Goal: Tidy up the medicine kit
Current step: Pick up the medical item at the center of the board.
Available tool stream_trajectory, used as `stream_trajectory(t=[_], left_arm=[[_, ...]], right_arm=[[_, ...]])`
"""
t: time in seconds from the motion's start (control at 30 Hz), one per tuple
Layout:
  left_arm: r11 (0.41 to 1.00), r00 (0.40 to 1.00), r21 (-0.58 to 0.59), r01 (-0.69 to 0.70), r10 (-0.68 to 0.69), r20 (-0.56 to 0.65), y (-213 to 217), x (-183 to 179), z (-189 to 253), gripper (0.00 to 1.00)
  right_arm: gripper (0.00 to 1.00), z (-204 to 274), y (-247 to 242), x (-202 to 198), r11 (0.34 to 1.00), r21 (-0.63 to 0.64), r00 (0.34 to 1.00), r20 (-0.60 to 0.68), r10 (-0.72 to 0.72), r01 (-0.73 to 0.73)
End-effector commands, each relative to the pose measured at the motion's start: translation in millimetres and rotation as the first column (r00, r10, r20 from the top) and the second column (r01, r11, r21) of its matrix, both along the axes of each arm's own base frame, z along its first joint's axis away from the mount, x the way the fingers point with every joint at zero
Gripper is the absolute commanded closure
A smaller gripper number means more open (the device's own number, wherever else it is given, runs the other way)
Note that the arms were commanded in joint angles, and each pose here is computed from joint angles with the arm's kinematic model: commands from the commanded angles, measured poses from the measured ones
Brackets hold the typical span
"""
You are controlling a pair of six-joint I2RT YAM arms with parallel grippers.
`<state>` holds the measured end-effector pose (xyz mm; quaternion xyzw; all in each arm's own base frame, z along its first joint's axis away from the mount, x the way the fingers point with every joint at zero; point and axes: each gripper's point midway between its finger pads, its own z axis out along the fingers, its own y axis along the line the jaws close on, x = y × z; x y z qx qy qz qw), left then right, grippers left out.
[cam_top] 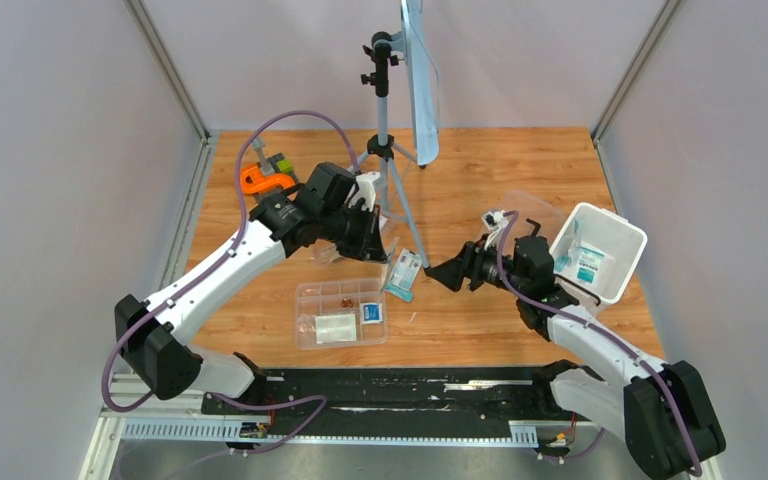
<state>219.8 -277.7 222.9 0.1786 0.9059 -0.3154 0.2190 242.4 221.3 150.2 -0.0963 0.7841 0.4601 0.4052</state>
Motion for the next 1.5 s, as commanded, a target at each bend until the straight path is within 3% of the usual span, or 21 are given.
stream_trajectory(t=[0.0, 0.3, 0.6, 0.87, 0.97, 1.23, 1.33, 1.4, 1.43, 1.47], left_arm=[[0.936, 0.954, -0.198, 0.291, -0.269, 0.131, -27.2, -27.7, 50.8, 1.0], [0.781, 0.844, -0.33, 0.53, -0.45, 0.291, -32.0, -66.5, 91.4, 1.0], [0.728, 0.82, -0.379, 0.572, -0.486, 0.302, -37.4, -73.8, 95.1, 1.0], [0.721, 0.818, -0.387, 0.574, -0.494, 0.294, -42.1, -70.5, 92.1, 1.0], [0.732, 0.824, -0.38, 0.566, -0.493, 0.279, -42.9, -67.9, 86.0, 1.0], [0.781, 0.852, -0.34, 0.524, -0.475, 0.221, -46.4, -54.5, 62.3, 1.0], [0.799, 0.864, -0.327, 0.504, -0.459, 0.208, -47.0, -49.6, 56.2, 1.0], [0.826, 0.879, -0.303, 0.475, -0.432, 0.2, -46.0, -43.6, 51.5, 0.83], [0.836, 0.885, -0.293, 0.464, -0.42, 0.202, -45.5, -40.5, 51.5, 0.59], [0.858, 0.897, -0.268, 0.439, -0.398, 0.194, -43.2, -35.8, 47.5, 0.45]], right_arm=[[0.33, 47.4, 19.9, -12.4, 0.973, 0.012, 0.911, 0.353, 0.213, -0.232], [0.28, 57.8, 40.2, -31.3, 0.878, 0.028, 0.811, 0.398, 0.428, -0.477], [0.25, 84.6, 51.7, -57.2, 0.77, 0.016, 0.67, 0.503, 0.545, -0.638], [0.27, 95.6, 53.5, -64.1, 0.734, 0.002, 0.624, 0.528, 0.576, -0.68], [0.36, 93.7, 53.3, -66.0, 0.722, 0.002, 0.627, 0.498, 0.599, -0.692], [0.93, 81.0, 54.3, -57.4, 0.759, 0.028, 0.704, 0.398, 0.589, -0.65], [0.99, 75.0, 53.4, -52.7, 0.787, 0.025, 0.734, 0.38, 0.563, -0.617], [1.0, 70.1, 52.2, -47.0, 0.816, 0.015, 0.763, 0.365, 0.533, -0.578], [1.0, 67.0, 51.4, -42.9, 0.835, 0.005, 0.782, 0.354, 0.513, -0.551], [1.0, 64.7, 49.1, -36.0, 0.86, -0.01, 0.805, 0.344, 0.483, -0.511]])
